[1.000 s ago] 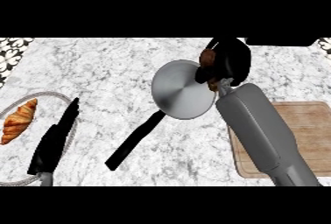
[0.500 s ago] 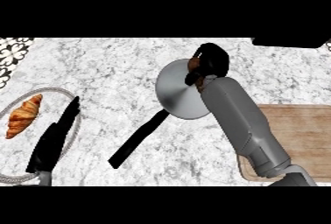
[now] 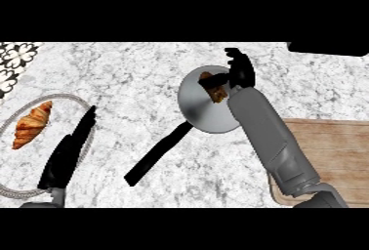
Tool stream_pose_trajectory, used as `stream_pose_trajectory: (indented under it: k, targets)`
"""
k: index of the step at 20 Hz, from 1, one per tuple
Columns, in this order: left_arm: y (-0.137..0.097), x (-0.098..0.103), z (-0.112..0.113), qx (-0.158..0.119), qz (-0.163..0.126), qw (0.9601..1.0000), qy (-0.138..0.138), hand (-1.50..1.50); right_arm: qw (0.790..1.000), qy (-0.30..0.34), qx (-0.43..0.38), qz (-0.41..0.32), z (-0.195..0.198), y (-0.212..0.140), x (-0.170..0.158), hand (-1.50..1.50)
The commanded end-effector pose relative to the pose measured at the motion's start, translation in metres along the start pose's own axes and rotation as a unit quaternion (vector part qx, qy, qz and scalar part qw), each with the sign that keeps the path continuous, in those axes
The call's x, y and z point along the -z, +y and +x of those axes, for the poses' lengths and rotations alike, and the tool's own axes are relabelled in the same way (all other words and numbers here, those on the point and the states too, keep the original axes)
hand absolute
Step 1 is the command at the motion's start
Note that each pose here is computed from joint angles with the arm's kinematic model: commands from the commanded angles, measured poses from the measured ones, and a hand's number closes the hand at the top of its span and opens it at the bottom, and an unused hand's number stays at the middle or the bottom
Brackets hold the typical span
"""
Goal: Pick the sweet potato from the cutting board and place it in the pan
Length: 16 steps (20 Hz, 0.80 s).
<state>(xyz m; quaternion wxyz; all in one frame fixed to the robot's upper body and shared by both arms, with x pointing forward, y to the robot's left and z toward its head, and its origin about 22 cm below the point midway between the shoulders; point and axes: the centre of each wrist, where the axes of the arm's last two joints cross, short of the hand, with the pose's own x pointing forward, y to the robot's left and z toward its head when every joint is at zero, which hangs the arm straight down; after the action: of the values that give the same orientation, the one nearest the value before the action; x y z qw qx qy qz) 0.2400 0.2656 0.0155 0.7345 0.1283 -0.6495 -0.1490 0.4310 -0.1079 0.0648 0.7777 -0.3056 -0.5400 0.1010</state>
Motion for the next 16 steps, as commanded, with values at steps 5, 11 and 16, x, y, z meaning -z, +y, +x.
stream_pose_trajectory:
  k: [5, 11, 16]
  targets:
    - [-0.001, -0.001, 0.001, -0.002, 0.012, 0.9999, 0.008, 0.0, 0.981, -0.056, 0.121, -0.14, -0.007, -0.007, 0.008, -1.5]
    - [-0.002, -0.011, -0.014, -0.011, 0.014, 0.9997, 0.02, 0.0, 0.954, -0.028, 0.189, -0.23, -0.018, -0.017, 0.014, -1.5]
    - [0.016, -0.015, -0.021, 0.001, 0.044, 0.9985, 0.032, 0.0, 0.937, -0.037, 0.226, -0.264, -0.057, -0.05, 0.024, -1.5]
